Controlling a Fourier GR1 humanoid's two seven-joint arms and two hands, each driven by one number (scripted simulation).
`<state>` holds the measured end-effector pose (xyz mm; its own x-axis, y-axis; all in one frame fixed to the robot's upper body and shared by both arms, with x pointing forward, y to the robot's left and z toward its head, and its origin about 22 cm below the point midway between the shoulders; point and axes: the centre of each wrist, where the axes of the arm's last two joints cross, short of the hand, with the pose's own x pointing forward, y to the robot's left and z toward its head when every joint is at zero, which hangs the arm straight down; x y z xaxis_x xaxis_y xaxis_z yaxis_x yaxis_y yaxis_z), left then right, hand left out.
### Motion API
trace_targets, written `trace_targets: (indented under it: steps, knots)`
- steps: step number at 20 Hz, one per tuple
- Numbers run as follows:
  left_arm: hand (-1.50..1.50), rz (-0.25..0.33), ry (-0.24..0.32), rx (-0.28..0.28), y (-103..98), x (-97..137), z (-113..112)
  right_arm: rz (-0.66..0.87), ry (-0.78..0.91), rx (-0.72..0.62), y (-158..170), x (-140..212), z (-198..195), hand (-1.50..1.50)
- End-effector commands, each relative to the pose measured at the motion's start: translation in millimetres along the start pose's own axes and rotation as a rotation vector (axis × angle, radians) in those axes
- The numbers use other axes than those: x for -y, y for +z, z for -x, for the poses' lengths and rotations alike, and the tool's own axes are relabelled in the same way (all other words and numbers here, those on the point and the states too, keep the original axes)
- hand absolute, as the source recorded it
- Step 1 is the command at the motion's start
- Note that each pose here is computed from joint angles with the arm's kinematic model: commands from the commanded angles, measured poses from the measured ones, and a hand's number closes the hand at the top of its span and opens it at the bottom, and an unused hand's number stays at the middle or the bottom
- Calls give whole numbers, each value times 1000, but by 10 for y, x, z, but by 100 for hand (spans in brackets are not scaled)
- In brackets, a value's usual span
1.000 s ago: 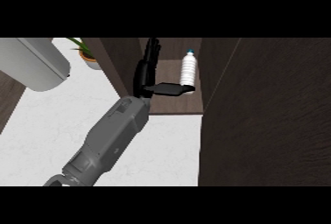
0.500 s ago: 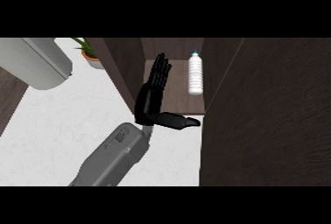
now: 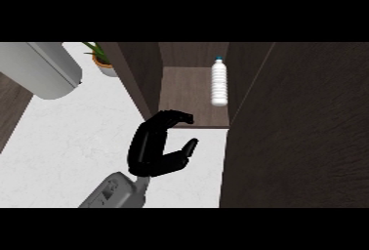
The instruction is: Pick up the bottled water, place it into the cabinet and close the cabinet
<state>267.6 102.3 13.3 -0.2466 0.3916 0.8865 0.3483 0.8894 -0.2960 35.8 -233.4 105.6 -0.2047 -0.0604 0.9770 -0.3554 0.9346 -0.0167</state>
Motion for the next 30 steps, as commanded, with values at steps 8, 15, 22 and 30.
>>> trace_targets:
  steps: [8, 15, 22, 30]
  knots:
    - [-150, -95, -43, 14, 575, -481, -533, -352, 103, -1, -39, -93, -427, 150]
    - [-150, -161, -1, 26, 889, -827, -791, -478, 50, 1, -73, -237, -503, 150]
    - [-150, -200, 14, 18, 1131, -1010, -983, -633, 30, 27, -176, -364, -504, 150]
    - [-150, -179, 13, 19, 1308, -1210, -1171, -628, -92, 38, -247, -506, -408, 150]
